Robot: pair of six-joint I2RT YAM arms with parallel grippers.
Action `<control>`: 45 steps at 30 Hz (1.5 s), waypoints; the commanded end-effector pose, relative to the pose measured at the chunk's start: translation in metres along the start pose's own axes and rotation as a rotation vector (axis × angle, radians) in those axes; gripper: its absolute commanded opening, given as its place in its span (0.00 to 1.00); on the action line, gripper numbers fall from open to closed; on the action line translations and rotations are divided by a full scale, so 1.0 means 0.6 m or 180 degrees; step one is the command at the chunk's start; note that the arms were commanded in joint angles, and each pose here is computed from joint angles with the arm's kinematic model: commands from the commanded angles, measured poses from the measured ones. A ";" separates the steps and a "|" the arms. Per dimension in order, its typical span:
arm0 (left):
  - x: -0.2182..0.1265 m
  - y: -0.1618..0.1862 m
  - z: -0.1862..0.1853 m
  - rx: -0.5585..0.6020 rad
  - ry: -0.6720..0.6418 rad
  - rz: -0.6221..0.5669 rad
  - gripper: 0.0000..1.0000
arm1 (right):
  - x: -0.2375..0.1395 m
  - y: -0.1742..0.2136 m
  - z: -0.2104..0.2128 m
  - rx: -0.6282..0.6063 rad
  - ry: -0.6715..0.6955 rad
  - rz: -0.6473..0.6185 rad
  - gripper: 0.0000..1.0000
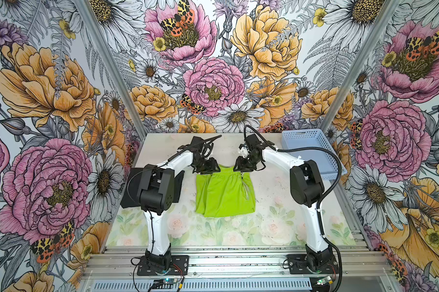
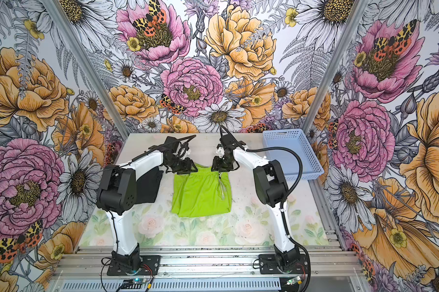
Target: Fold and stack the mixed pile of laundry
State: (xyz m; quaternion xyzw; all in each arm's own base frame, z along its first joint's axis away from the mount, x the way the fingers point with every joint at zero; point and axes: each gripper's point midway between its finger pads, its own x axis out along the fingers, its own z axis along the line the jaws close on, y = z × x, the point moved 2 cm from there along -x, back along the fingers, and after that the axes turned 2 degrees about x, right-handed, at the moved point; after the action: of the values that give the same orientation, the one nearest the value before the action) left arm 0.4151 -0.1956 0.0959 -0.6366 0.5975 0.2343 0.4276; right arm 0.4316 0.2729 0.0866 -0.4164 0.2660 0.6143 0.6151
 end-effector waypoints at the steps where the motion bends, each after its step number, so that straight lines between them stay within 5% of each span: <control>1: 0.004 -0.012 -0.004 0.0091 0.0105 -0.0040 0.27 | -0.024 -0.028 0.027 -0.0094 -0.0076 -0.0234 0.28; 7: -0.040 -0.026 -0.006 0.0107 0.0096 -0.0254 0.00 | -0.072 -0.034 0.052 -0.0183 -0.0156 -0.0390 0.06; 14: -0.089 -0.059 0.008 0.0129 -0.0004 -0.0586 0.00 | -0.085 -0.055 0.051 -0.0197 -0.0137 -0.0507 0.06; 22: -0.031 -0.071 0.100 -0.0092 -0.0169 -0.0597 0.00 | 0.001 -0.093 0.003 -0.0172 0.0072 -0.0512 0.05; 34: -0.005 -0.070 0.197 -0.0440 -0.0289 -0.0625 0.00 | 0.034 -0.117 -0.056 -0.0103 0.0395 -0.0691 0.04; 41: -0.001 -0.069 0.189 -0.0431 -0.0271 -0.0608 0.01 | 0.034 -0.121 -0.040 -0.0111 0.0270 -0.0688 0.21; 45: -0.006 -0.073 0.179 -0.0407 -0.0311 -0.0643 0.24 | 0.013 -0.121 -0.027 -0.0109 0.0233 -0.0739 0.36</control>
State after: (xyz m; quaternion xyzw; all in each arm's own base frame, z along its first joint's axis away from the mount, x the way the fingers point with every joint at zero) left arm 0.4751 -0.1366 0.0642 -0.7030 0.5293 0.2153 0.4234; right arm 0.4943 0.2945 0.0805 -0.4601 0.2044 0.5627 0.6557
